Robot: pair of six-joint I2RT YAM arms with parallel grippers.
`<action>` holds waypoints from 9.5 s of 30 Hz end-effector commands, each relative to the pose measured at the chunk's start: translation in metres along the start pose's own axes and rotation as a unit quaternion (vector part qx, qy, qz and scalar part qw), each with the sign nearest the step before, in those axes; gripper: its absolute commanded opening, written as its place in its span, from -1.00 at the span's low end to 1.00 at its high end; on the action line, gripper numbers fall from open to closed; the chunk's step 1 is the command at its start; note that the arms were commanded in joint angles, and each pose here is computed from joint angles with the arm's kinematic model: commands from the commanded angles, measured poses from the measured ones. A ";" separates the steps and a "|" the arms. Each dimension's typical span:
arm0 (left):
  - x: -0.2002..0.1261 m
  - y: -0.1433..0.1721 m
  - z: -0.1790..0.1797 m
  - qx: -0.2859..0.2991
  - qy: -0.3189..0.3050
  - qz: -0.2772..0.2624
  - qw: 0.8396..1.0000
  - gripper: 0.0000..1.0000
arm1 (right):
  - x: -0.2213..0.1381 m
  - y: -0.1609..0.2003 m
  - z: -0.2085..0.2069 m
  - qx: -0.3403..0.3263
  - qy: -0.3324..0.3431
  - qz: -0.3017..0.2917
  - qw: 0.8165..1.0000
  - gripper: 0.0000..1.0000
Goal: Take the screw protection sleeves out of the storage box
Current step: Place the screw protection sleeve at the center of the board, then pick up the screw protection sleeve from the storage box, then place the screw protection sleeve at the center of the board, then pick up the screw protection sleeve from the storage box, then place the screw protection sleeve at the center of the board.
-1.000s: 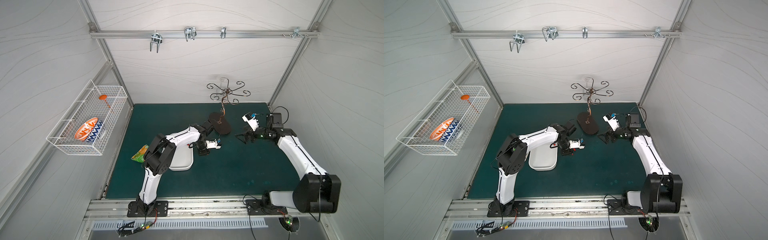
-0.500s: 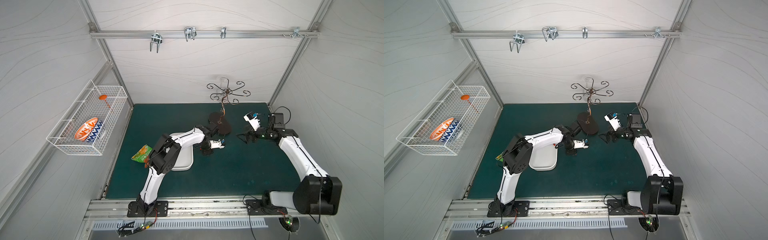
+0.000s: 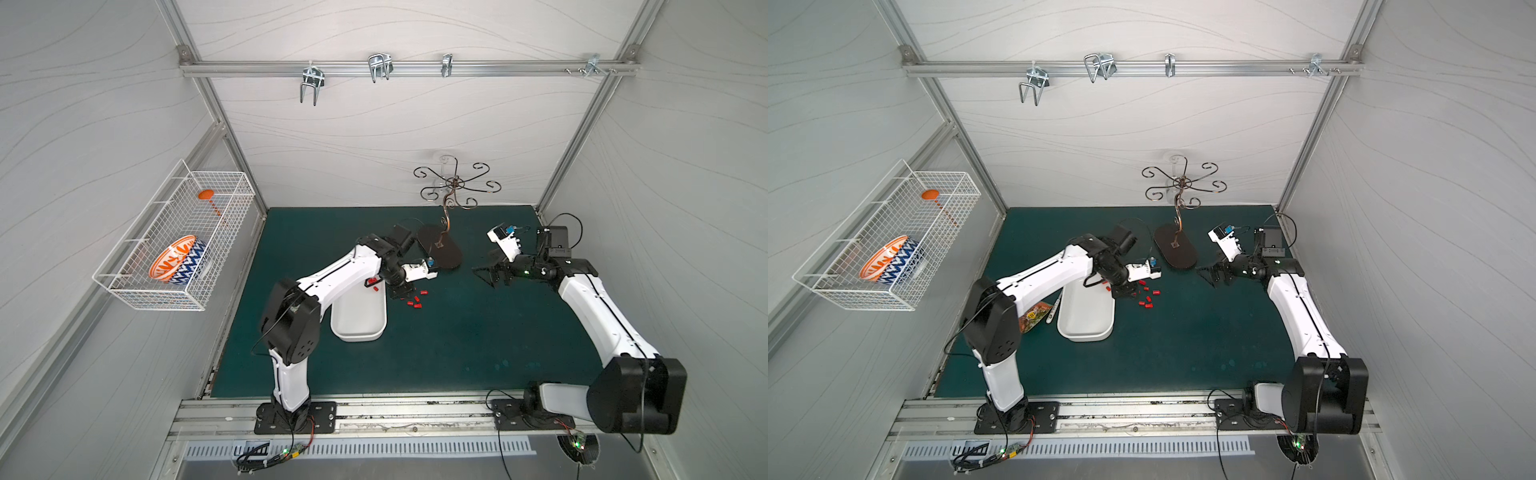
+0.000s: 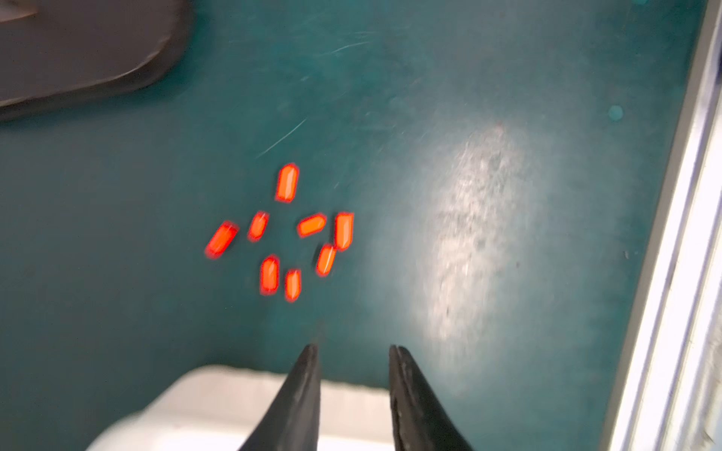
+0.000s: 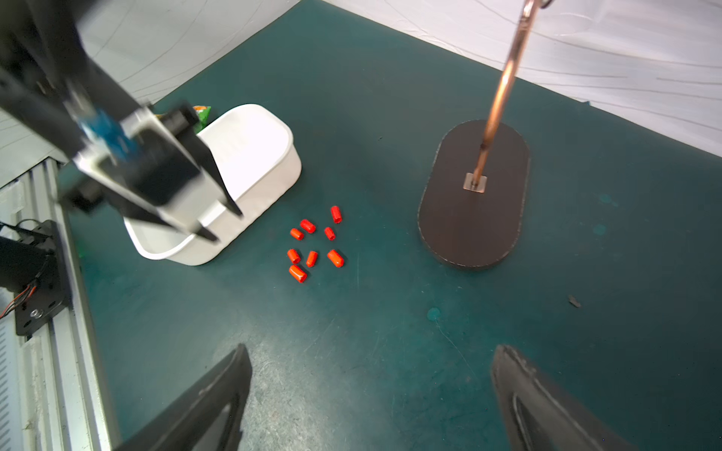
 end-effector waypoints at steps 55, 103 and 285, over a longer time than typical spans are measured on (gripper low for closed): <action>0.055 0.070 0.101 0.309 0.023 0.027 0.951 -0.23 | 0.094 -0.017 0.115 -0.125 -0.188 -0.056 0.973 0.95; -0.064 0.062 -0.002 0.078 0.058 -0.122 0.988 -1.00 | 0.052 -0.029 0.090 -0.111 -0.195 0.000 0.975 0.97; -0.029 -0.005 0.030 0.009 0.043 -0.102 0.994 -1.00 | 0.052 -0.019 0.033 -0.042 -0.080 -0.016 0.996 0.98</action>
Point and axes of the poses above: each gripper's point midway between its finger pads, its own x axis out along the fingers, its own z axis along the line the jaws close on, y = z × x, the point moved 4 cm from there along -x, back along the fingers, and after that the axes turned 7 degrees about -x, right-handed, at the moved point
